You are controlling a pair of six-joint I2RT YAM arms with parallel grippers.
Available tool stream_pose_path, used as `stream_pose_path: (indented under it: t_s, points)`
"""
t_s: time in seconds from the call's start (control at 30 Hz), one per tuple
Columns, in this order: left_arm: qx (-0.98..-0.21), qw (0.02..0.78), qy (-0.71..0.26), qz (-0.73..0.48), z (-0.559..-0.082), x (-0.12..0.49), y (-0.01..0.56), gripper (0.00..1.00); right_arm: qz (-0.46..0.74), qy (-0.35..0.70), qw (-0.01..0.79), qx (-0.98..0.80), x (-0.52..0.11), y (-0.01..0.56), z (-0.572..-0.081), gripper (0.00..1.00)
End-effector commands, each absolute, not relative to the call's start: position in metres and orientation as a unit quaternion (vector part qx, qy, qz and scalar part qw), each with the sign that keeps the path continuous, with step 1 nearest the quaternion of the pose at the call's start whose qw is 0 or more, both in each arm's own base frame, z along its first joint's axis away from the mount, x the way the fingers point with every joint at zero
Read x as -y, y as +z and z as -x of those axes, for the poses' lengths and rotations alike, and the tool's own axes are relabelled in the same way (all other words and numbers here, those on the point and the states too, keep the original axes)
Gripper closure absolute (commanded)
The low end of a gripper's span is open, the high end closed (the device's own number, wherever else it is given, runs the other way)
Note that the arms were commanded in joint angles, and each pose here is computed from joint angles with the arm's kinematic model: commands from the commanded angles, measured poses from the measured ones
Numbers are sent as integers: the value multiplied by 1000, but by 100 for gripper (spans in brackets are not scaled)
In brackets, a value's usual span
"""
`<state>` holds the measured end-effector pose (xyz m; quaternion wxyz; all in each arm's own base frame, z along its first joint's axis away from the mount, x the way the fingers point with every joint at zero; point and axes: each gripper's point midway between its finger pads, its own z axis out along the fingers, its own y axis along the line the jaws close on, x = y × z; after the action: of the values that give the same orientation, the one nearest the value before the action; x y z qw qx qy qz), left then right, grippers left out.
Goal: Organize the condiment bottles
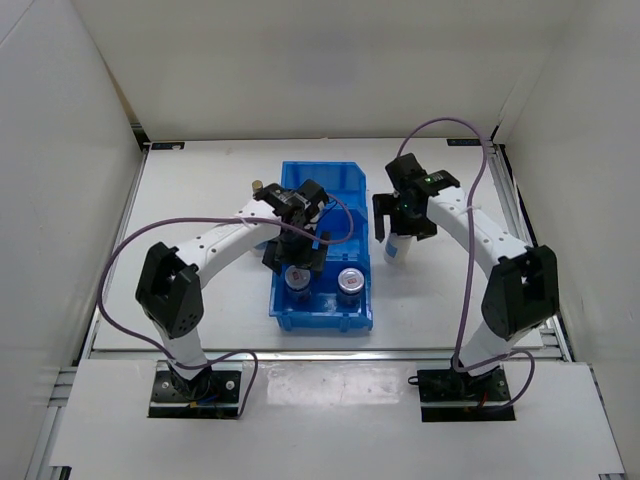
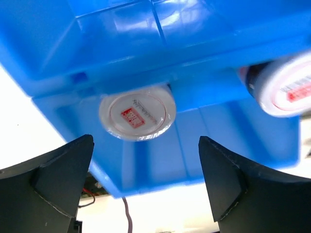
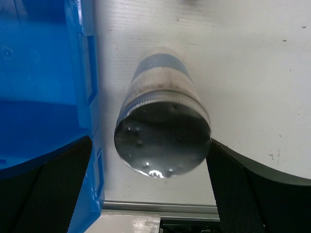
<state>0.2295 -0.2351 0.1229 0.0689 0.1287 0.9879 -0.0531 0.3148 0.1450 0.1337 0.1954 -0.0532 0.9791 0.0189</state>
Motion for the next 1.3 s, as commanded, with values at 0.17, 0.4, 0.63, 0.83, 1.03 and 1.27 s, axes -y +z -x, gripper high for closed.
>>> stream_pose_path:
  t_s: [0.17,0.4,0.63,0.83,1.03,1.27]
  points:
    - [-955,239,-134,-110,-258,230,259,0,36,-2,234,-972,-141,142,-353,0]
    - [-952,288,-91,-45,-291,175,274,0,26,-1,236,-971,-140,142,-360,54]
    - [-959,278,-48,19,-314,124,247,0,29,12,358,-933,-156,233,-353,98]
    - [-960,274,-36,44,-320,104,228,0,72,60,403,-910,-192,288,-352,100]
    - [-956,283,-38,67,-326,90,223,0,108,89,378,-915,-229,270,-367,100]
    - [-959,270,-42,77,-324,88,213,0,128,98,320,-934,-254,212,-380,100]
